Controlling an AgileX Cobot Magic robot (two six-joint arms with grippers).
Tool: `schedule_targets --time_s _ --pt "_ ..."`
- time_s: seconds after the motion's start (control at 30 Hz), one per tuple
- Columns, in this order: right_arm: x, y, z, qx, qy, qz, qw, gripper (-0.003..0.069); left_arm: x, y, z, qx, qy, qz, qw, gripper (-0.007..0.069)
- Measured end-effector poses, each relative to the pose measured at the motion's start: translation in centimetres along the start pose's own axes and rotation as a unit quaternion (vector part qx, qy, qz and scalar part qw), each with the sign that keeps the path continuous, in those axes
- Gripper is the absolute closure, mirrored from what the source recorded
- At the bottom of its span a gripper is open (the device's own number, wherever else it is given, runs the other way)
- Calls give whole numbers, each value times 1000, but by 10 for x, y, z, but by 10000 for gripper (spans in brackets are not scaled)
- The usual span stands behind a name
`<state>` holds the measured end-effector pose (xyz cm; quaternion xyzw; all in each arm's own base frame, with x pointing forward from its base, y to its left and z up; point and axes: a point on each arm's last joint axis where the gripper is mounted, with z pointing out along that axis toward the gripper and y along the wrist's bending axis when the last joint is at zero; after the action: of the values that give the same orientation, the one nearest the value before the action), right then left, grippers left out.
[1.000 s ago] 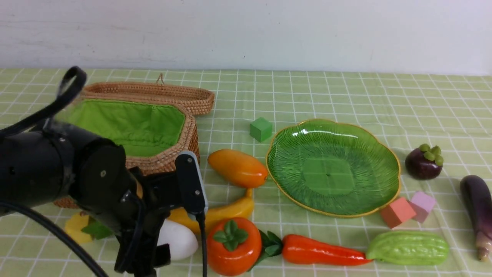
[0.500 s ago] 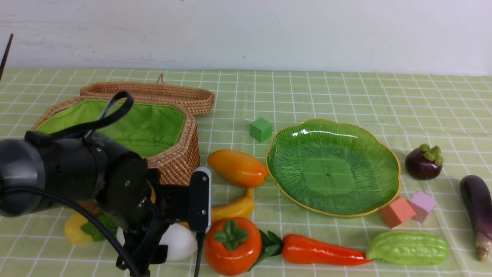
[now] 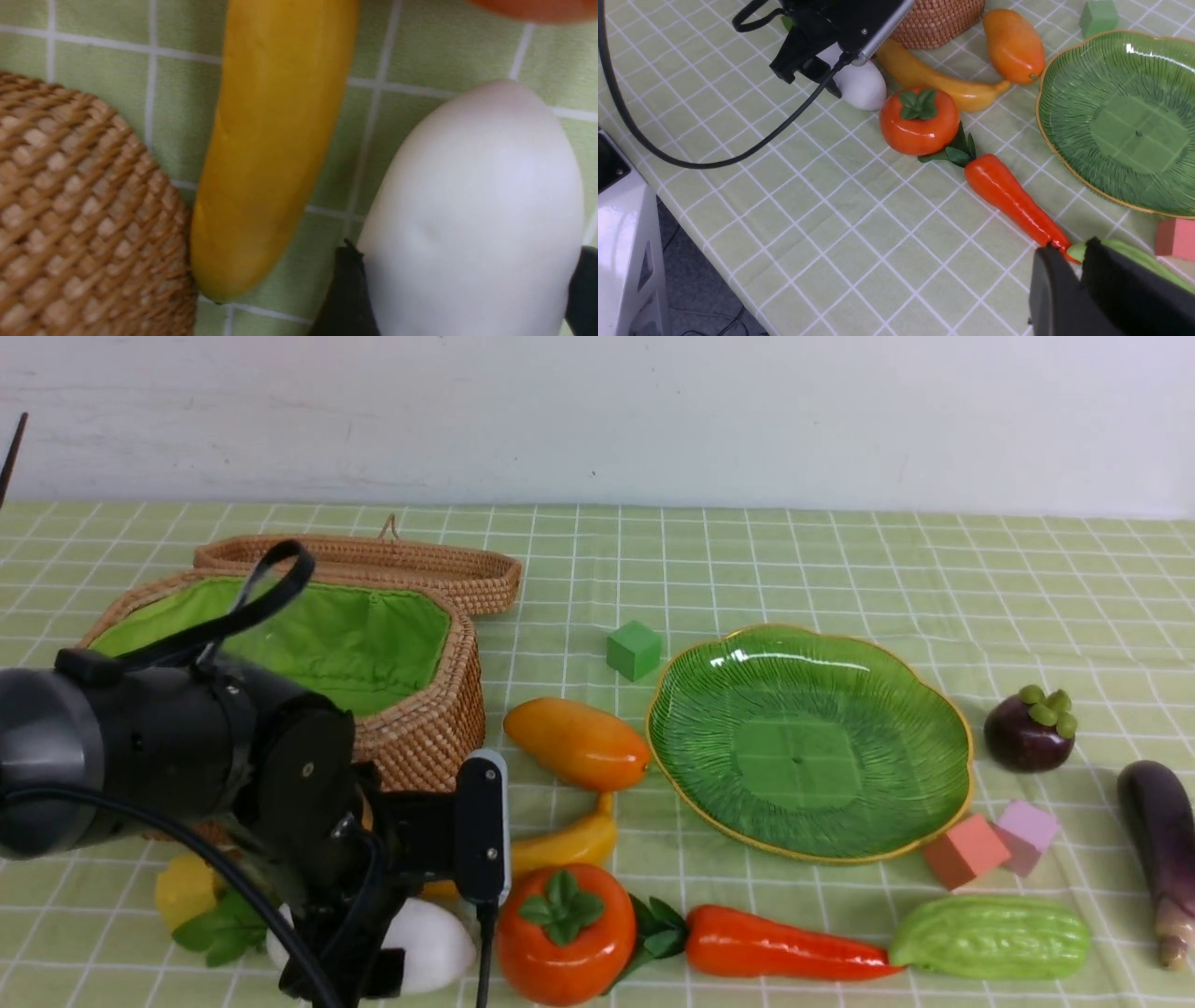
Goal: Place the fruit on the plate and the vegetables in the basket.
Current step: Take a daikon with your left arm and place it on the basket on the left.
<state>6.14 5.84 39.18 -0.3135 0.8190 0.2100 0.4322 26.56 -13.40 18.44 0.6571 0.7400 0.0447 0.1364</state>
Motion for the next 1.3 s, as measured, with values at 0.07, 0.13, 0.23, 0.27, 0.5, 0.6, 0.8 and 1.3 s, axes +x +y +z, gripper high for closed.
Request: schedule_targets --time_s 0.07,0.13,0.23,0.27,0.5,0.6,0.8,1.3 --pt "0 0 0 0 0 -3 1000 554 1 -3 -1 10 -1 -8 1000 83" --pt "0 0 0 0 0 -6 1000 554 0 -4 0 13 -4 -12 1000 83" --pt "0 0 0 0 -1 -9 1000 554 1 -5 4 19 -3 -4 1000 81" --pt "0 0 0 1 -2 -9 1000 552 0 -5 9 23 -1 2 1000 77" --pt "0 0 0 1 -2 -10 1000 552 1 -6 29 47 16 5 999 88" --pt "0 0 0 1 -2 -10 1000 552 1 -6 27 44 16 -1 999 104" --pt "-2 0 0 -2 -10 -7 1000 552 5 -14 11 59 21 -34 997 104" --pt "-25 -4 -4 26 -139 -23 990 572 4 12 -142 -204 -110 -75 970 104"
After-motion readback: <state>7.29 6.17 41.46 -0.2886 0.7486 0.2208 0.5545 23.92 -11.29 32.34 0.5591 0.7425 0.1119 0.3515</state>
